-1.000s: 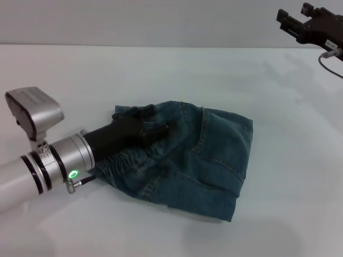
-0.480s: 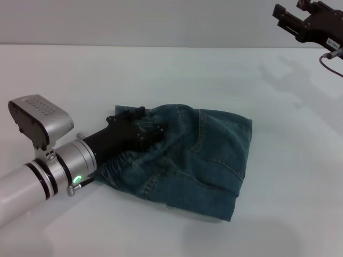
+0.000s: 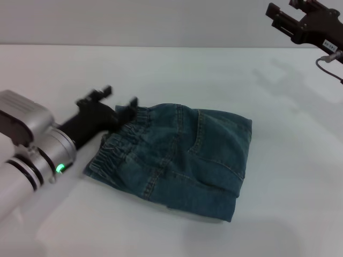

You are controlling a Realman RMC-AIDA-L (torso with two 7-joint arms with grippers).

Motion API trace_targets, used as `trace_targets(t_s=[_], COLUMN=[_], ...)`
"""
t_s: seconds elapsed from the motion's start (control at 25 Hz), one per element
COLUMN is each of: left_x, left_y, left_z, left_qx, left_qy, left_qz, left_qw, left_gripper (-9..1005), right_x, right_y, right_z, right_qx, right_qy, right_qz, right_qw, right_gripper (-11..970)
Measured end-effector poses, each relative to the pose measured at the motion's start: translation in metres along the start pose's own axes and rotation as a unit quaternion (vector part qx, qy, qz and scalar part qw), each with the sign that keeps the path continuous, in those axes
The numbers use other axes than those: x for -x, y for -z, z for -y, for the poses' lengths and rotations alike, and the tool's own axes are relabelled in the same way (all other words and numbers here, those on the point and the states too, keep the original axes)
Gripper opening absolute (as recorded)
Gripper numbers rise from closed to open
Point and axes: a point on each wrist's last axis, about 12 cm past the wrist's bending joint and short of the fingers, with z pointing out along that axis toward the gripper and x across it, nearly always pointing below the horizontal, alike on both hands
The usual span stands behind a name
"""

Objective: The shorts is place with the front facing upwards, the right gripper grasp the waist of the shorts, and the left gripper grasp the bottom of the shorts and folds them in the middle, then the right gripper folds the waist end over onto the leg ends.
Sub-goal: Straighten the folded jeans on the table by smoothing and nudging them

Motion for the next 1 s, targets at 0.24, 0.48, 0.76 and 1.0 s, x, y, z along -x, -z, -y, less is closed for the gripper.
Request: trace_targets(t_s=[0.24, 0.48, 0.76, 1.0], left_x=[0.01, 0.019, 0.018, 0.018], left_y=[0.011, 0.029, 0.042, 0.044], left_z=[-0.018, -0.037, -0.048, -0.049], left_qx=[0.052, 0.09, 0.122, 0.124], left_qy=[0.001, -0.003, -0.002, -0.004], left_qz=[0.056, 0.109, 0.122, 0.122], left_qw=[0.997, 0.99, 0.985, 0.985], left_gripper=[752, 752, 752, 752], right_x=[0.006, 0.015, 0.035, 0.03], right_y=[0.0, -0.009, -0.016, -0.017], right_z=[-0.017, -0.059, -0.101, -0.108], right_qx=[0.082, 0.279, 0.462, 0.468], right_qy=[-0.005, 0.011, -0.007, -0.004], right_qz=[0.007, -0.102, -0.278, -0.43], right_qw=[0.997, 0.955, 0.842, 0.772], right_gripper=[667, 667, 666, 666])
